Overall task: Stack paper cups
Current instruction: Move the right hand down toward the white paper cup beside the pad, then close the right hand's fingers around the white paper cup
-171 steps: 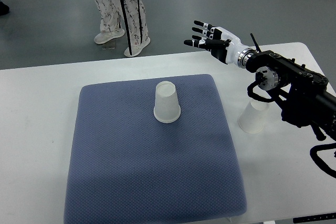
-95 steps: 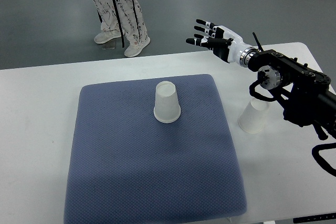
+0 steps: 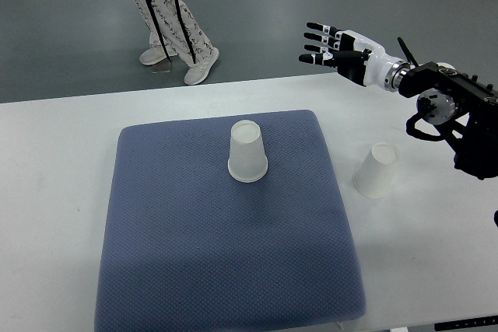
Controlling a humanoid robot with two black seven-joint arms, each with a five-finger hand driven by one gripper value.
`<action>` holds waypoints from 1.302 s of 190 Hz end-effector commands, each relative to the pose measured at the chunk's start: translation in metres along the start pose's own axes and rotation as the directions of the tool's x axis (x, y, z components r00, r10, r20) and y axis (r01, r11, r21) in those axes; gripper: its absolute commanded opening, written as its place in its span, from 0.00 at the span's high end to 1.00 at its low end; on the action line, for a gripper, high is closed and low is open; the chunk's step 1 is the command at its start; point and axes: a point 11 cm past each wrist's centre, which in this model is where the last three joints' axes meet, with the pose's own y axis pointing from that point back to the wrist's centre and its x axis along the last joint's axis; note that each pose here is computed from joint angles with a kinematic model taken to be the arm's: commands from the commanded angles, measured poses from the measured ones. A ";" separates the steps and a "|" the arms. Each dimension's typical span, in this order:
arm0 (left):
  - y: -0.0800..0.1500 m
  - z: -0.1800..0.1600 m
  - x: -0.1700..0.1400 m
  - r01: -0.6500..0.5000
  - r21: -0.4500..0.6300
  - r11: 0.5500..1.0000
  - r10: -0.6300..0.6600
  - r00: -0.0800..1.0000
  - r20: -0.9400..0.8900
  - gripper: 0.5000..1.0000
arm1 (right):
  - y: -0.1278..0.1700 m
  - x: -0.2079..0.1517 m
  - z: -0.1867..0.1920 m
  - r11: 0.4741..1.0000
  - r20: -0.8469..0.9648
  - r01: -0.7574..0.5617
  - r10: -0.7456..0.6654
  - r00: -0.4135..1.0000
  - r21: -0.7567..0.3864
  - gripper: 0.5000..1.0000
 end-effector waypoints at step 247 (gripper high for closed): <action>0.000 0.000 0.000 0.000 0.000 1.000 0.000 1.000 -0.001 0.00 | 0.113 0.007 0.046 0.821 -0.771 -0.045 -0.514 0.377 -0.569 0.06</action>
